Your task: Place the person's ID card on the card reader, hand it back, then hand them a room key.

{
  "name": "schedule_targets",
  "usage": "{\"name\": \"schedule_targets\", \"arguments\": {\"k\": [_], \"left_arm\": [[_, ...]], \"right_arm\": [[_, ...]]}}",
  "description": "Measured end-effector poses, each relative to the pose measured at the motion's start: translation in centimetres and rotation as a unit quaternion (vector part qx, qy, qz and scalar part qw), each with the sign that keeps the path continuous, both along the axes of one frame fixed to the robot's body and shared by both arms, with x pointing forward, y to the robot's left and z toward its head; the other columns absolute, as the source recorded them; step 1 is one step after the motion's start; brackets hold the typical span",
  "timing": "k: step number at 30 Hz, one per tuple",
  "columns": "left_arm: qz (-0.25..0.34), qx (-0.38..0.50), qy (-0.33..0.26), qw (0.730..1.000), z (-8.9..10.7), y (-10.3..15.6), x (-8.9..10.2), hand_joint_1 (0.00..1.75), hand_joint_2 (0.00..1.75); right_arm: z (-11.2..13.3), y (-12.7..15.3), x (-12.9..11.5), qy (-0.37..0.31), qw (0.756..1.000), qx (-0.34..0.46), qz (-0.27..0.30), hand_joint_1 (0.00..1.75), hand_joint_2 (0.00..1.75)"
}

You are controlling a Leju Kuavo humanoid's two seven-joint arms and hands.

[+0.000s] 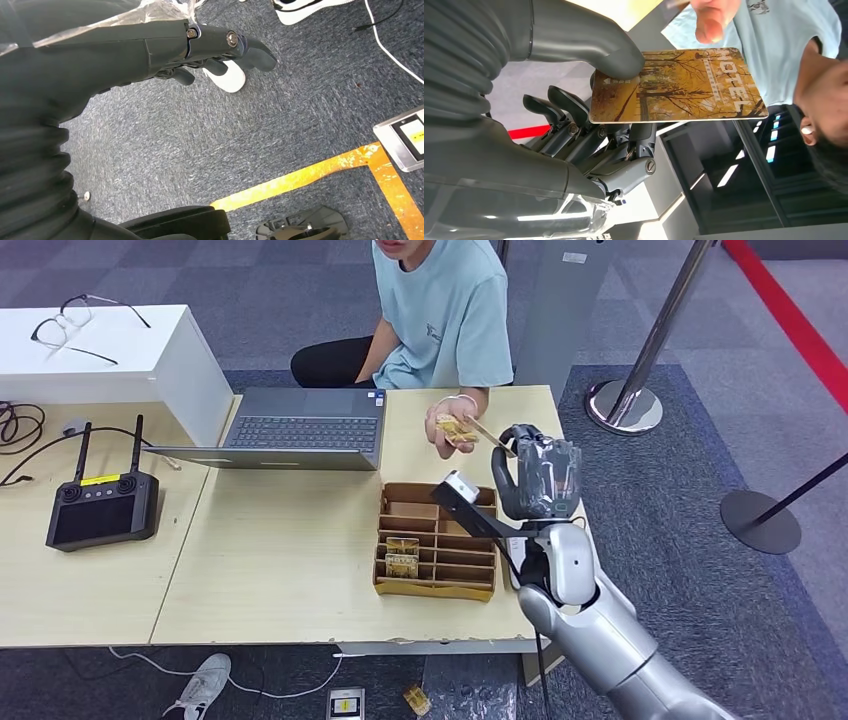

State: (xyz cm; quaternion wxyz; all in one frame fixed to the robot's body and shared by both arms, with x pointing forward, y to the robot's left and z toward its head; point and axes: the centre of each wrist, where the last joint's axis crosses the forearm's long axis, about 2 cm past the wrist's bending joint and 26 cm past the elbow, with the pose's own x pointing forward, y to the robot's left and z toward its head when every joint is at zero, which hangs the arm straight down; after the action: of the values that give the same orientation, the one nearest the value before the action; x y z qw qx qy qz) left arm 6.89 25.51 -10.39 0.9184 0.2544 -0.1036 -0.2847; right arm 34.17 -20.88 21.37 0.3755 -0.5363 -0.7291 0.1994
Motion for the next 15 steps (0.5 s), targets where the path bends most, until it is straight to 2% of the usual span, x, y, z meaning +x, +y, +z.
{"name": "schedule_targets", "arguments": {"k": [15], "left_arm": [[-0.005, 0.000, 0.000, 1.000, 0.0, 0.0, 0.1, 0.00, 1.75]], "right_arm": [[-0.3, 1.8, -0.2, 0.021, 0.999, -0.015, 0.031, 1.75, 1.75]]}}
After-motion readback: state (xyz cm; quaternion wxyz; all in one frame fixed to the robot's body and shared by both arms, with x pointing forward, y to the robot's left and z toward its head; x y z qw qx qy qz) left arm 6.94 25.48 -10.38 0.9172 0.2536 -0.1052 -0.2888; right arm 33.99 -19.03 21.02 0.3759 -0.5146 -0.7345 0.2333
